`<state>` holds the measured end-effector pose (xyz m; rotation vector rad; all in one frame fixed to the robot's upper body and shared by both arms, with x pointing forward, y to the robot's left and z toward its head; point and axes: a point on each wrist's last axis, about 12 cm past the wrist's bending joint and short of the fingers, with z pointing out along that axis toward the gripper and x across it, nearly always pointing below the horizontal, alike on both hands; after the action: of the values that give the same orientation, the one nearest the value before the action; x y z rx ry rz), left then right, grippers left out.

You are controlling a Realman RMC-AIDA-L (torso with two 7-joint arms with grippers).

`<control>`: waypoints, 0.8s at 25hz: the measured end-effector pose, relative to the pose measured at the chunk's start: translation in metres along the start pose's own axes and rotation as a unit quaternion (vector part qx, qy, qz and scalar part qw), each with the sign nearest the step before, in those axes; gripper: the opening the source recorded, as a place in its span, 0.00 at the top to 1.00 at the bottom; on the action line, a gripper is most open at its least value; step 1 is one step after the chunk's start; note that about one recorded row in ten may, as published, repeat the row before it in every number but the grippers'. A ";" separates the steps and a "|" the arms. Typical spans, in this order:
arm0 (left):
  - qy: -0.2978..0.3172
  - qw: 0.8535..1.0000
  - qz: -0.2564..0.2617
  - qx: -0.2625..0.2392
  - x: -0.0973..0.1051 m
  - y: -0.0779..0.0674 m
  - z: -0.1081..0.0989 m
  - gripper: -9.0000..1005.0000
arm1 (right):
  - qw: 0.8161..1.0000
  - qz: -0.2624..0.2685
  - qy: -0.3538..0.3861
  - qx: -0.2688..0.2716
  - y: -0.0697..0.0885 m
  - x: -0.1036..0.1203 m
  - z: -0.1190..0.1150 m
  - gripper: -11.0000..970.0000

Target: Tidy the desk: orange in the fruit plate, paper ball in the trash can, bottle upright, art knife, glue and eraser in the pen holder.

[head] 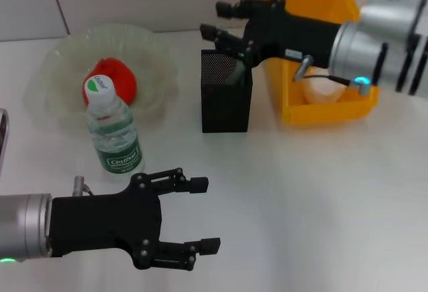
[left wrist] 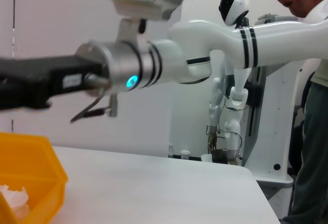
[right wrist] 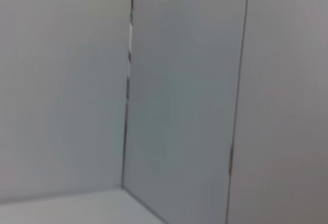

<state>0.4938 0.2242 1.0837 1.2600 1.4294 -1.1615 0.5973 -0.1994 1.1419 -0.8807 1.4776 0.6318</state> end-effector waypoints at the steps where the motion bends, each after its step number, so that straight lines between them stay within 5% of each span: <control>1: 0.000 1.000 0.000 -0.001 0.000 0.000 0.000 0.14 | 1.000 -0.001 -0.013 -0.004 0.001 -0.004 -0.004 0.55; 11: -0.003 1.000 -0.001 -0.019 0.000 0.002 -0.009 0.14 | 0.996 -0.015 -0.059 -0.061 0.013 -0.023 -0.042 0.46; 20: -0.023 0.999 0.003 -0.047 -0.005 0.004 -0.027 0.14 | 0.994 0.000 0.013 -0.113 0.022 -0.010 -0.044 0.46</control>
<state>0.4972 0.2503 1.0934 1.1642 1.4289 -1.0988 0.5539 -0.2219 1.1540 -1.0658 1.4483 0.8004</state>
